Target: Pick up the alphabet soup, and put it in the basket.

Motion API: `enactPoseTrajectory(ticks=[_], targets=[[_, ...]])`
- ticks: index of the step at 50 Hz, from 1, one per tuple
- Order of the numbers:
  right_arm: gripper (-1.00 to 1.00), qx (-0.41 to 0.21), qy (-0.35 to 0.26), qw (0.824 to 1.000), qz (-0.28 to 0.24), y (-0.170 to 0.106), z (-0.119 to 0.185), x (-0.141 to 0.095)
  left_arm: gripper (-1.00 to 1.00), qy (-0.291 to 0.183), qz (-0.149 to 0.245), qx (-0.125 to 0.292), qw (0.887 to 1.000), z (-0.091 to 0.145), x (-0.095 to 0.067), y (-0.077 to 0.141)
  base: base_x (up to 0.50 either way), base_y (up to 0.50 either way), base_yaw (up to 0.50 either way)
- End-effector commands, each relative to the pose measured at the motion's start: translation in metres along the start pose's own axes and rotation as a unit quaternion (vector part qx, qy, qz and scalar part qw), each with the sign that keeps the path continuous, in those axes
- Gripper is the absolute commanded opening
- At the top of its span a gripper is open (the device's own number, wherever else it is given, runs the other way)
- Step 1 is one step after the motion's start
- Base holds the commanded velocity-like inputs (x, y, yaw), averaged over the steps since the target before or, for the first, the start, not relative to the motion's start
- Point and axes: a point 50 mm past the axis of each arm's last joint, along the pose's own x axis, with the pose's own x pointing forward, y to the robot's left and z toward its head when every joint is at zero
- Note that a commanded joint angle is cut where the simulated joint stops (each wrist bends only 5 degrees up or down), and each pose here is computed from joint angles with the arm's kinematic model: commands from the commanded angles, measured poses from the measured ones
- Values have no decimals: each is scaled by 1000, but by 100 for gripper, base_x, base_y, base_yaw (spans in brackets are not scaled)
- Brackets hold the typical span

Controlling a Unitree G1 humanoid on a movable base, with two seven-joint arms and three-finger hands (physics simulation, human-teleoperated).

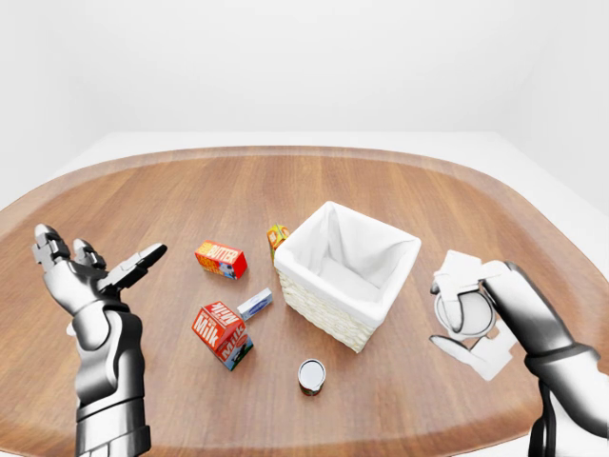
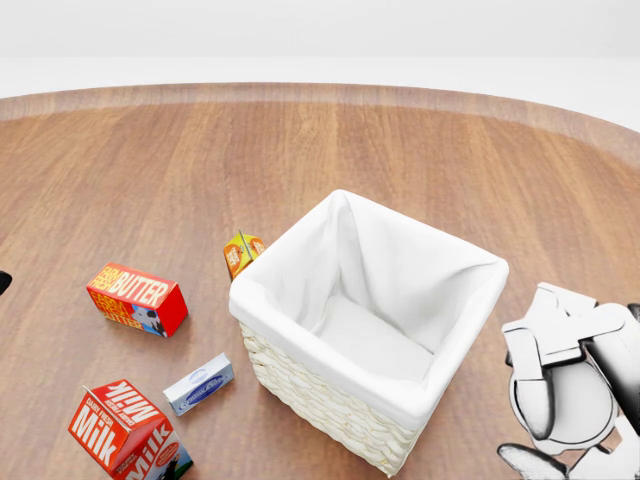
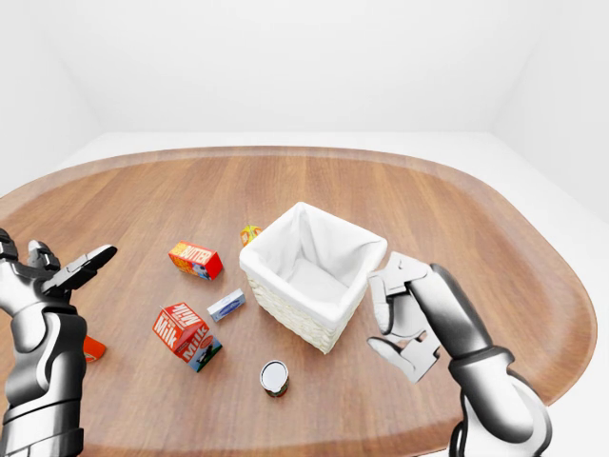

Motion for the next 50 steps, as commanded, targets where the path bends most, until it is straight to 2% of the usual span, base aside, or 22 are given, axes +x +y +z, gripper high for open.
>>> enactPoseTrajectory(ticks=[1,5,14,25,31,38,43,44,46,49,50], targets=[[-100,-71,-96,993,-6,-12,38,15,100,0,0,0,1000,0,0,0,0,0,0],[-100,-92,-140,986,-6,-15,53,21,100,1,0,1,1000,0,-1,0,0,0,0],[-100,-90,-221,971,15,-15,75,36,100,1,-1,1,1000,0,-1,0,0,0,0],[-100,-80,-288,953,43,-11,95,47,100,1,-1,1,1000,-3,1,0,0,0,0],[-100,-5,-288,957,48,-11,84,67,100,1,-1,2,1000,0,-1,0,0,0,0],[-100,90,-326,940,56,-10,87,84,100,2,-1,2,1000,-2,0,0,0,0,0],[-100,147,-330,931,58,-11,85,101,100,3,-1,1,1000,0,-1,0,0,0,0],[-100,168,-316,933,33,-15,80,112,100,3,-1,1,1000,1,-1,0,0,0,0],[-100,185,-312,931,46,-15,76,118,100,3,-1,1,1000,1,-1,0,0,0,0],[-100,221,-297,929,21,-21,70,132,100,4,-1,0,1000,1,-1,0,0,0,0],[-100,225,-289,930,36,-17,67,136,100,4,-1,0,1000,0,-1,0,0,0,0]])
